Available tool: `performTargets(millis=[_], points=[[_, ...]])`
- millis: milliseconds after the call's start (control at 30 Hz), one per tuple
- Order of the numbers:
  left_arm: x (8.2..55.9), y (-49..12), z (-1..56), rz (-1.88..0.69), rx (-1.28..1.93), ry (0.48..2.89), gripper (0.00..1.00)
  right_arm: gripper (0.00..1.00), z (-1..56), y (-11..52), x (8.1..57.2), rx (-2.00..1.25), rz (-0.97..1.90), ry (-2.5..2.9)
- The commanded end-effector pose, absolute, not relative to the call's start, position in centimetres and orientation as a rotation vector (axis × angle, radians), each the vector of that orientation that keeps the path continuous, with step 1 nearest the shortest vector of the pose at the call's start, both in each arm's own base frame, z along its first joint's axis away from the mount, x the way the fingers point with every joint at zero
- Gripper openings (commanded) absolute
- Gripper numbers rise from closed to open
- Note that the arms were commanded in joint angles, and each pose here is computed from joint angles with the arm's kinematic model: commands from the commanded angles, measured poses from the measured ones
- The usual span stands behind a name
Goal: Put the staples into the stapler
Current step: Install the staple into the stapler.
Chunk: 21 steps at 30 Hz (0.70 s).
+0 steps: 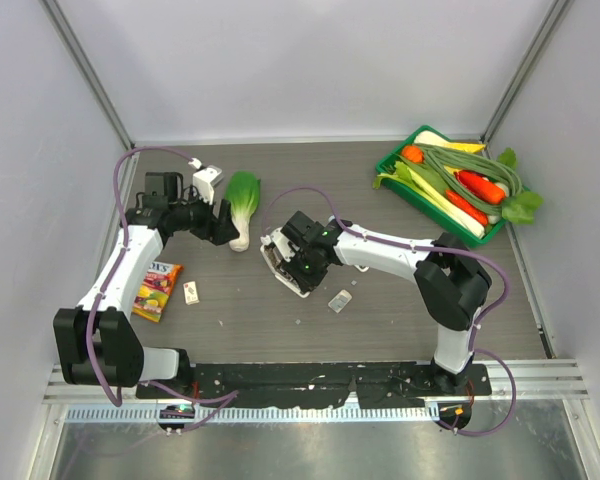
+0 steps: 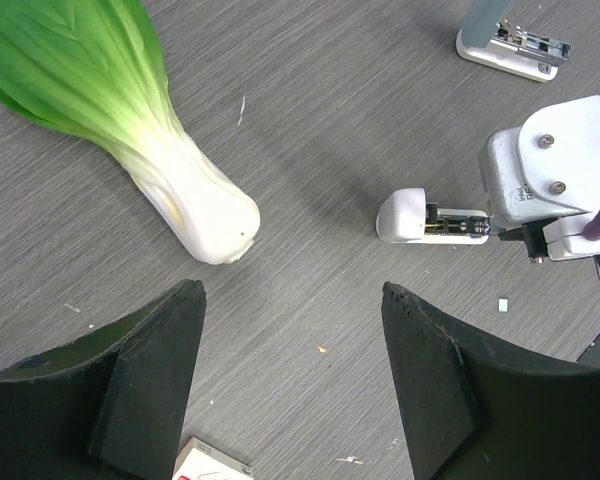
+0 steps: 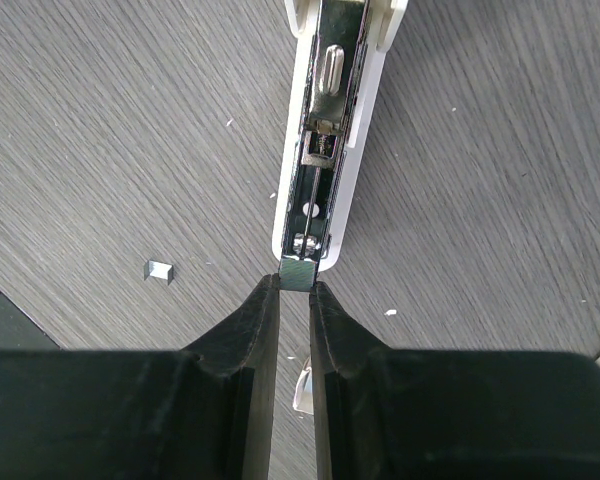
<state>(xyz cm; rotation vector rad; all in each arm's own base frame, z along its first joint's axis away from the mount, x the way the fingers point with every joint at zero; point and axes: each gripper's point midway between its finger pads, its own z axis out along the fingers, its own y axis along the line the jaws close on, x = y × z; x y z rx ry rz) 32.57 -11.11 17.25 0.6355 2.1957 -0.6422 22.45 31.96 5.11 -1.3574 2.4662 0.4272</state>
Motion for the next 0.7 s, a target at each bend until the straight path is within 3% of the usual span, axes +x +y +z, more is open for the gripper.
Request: performTargets(millis=[0,667], points=[[32.79,-11.23,17.70,-0.667,0.628,2.173,0.75,0.11,5.95,32.91,22.99,-1.346,0.450,2.434],[32.71,-11.28,17.57,-0.678,0.623,2.179,0.75,0.12,5.68,32.57,23.38,-1.330,0.410,2.438]])
